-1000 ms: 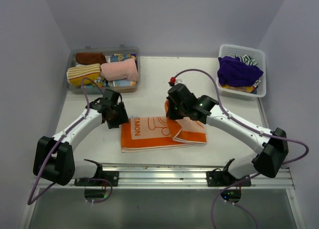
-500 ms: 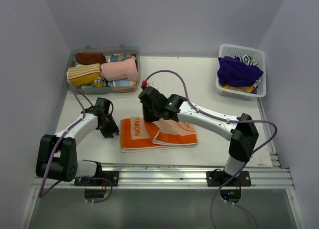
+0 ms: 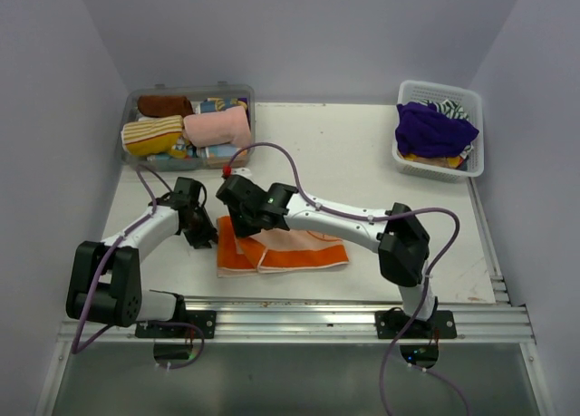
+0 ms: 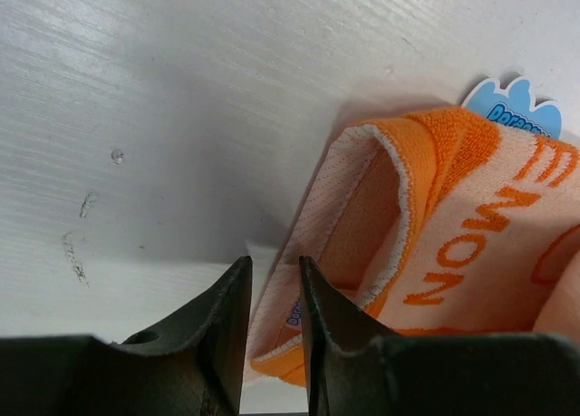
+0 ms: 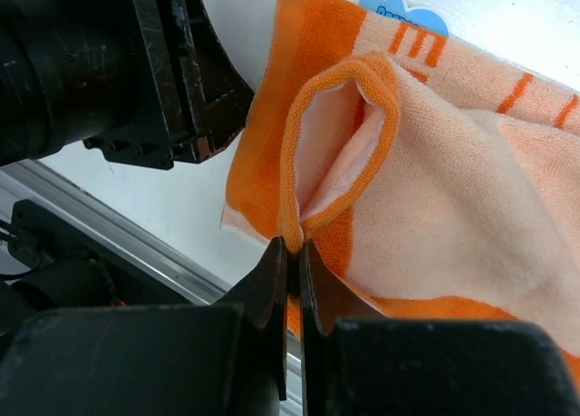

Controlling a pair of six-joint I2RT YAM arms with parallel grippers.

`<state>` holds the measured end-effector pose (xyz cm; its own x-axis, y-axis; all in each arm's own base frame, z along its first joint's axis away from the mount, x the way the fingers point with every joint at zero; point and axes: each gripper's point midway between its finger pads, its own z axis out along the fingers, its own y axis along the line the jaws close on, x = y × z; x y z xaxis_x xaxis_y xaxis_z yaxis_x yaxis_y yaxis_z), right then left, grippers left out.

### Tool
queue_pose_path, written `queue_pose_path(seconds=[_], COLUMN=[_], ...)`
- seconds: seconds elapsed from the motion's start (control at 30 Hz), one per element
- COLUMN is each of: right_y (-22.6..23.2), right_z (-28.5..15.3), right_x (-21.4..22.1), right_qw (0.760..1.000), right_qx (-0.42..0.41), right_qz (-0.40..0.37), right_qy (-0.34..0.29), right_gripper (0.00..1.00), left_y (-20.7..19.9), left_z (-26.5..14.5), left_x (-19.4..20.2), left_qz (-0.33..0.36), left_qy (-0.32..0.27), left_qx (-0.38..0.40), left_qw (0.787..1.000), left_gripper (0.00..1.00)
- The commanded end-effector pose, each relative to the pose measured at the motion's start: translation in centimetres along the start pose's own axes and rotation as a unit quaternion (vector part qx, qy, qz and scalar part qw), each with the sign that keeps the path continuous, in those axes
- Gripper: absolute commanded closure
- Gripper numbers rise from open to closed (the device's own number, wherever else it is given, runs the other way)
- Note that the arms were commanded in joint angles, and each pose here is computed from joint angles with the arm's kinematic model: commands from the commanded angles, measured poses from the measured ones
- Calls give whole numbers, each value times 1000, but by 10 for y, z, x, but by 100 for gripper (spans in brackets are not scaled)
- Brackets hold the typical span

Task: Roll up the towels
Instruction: Fold the towel

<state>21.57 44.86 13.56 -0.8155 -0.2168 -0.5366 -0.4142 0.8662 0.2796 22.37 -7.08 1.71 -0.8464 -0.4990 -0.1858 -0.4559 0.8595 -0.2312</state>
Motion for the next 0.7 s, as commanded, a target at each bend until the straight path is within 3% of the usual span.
queue_pose_path(seconds=[0.0, 0.63, 0.67], right_y=[6, 19, 20], right_z=[3, 51, 51], right_x=[-14, -13, -14], right_qw=[1000, 1000, 1000], right_qx=[3, 13, 10], right_qz=[10, -5, -5], right_qy=[-20, 0, 0], right_gripper=[100, 100, 85], left_y=[-3, -6, -5], left_z=[-1, 1, 0], left_x=[-6, 5, 5], left_qz=[14, 2, 1], left_qy=[-15, 3, 3], left_qx=[10, 29, 27], left_qw=[1000, 1000, 1000], left_gripper=[69, 70, 68])
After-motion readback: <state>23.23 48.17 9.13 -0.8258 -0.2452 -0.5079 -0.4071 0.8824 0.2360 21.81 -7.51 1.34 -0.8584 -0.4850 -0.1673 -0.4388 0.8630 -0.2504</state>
